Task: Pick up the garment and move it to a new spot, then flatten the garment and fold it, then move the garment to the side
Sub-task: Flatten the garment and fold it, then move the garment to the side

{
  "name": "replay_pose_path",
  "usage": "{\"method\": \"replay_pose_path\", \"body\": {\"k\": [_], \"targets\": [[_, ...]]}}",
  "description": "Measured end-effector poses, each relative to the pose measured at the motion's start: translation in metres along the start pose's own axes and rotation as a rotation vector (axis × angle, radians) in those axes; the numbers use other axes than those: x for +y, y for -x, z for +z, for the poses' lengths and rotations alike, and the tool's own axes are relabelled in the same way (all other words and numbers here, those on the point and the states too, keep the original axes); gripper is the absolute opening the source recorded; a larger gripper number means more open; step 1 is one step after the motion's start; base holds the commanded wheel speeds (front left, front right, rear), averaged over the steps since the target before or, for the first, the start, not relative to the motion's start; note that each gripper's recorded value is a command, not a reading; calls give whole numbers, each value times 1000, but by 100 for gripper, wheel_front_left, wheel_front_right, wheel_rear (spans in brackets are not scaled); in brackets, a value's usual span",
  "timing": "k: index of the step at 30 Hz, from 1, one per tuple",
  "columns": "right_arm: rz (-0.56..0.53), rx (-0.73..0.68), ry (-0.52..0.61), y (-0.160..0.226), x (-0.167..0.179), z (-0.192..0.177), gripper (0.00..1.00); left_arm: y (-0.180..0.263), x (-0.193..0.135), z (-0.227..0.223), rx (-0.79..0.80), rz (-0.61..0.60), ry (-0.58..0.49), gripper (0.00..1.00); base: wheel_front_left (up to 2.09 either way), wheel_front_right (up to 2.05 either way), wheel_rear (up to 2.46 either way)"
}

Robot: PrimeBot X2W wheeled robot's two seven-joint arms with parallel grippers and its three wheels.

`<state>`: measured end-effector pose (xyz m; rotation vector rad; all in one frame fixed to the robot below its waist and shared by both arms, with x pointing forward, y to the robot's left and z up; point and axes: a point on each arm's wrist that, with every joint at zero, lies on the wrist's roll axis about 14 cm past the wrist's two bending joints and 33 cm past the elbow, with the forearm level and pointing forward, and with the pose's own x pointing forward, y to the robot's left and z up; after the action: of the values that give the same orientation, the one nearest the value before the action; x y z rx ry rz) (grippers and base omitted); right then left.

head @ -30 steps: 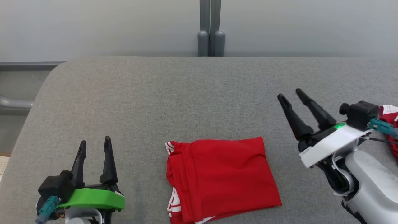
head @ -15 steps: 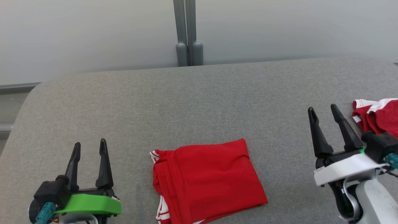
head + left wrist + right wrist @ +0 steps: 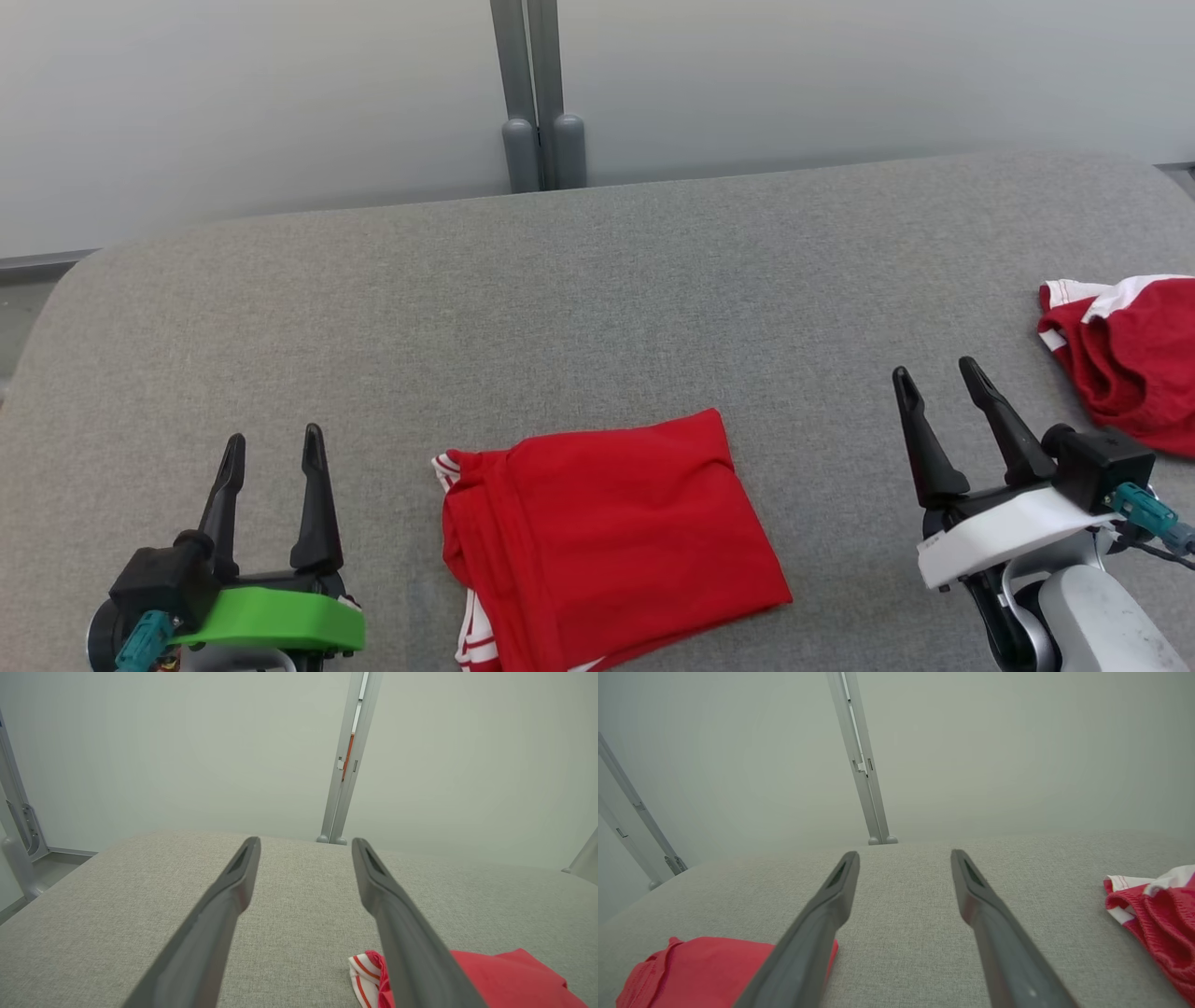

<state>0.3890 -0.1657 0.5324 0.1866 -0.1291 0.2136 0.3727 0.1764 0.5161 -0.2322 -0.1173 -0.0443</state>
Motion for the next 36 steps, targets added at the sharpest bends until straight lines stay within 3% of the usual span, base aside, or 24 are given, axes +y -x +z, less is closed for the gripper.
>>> {"method": "replay_pose_path", "body": {"k": [14, 25, 36], "targets": [[34, 61, -13, -1, 9, -17, 100, 3, 1, 0, 2, 3, 1, 100, 0, 0, 0], [194, 415, -164, -21, 70, -80, 100, 10, 11, -1, 8, 39, 7, 100, 0, 0, 0], [179, 814, -272, 0, 81, -157, 100, 20, 31, -3, 17, 107, 13, 100, 0, 0, 0]]}}
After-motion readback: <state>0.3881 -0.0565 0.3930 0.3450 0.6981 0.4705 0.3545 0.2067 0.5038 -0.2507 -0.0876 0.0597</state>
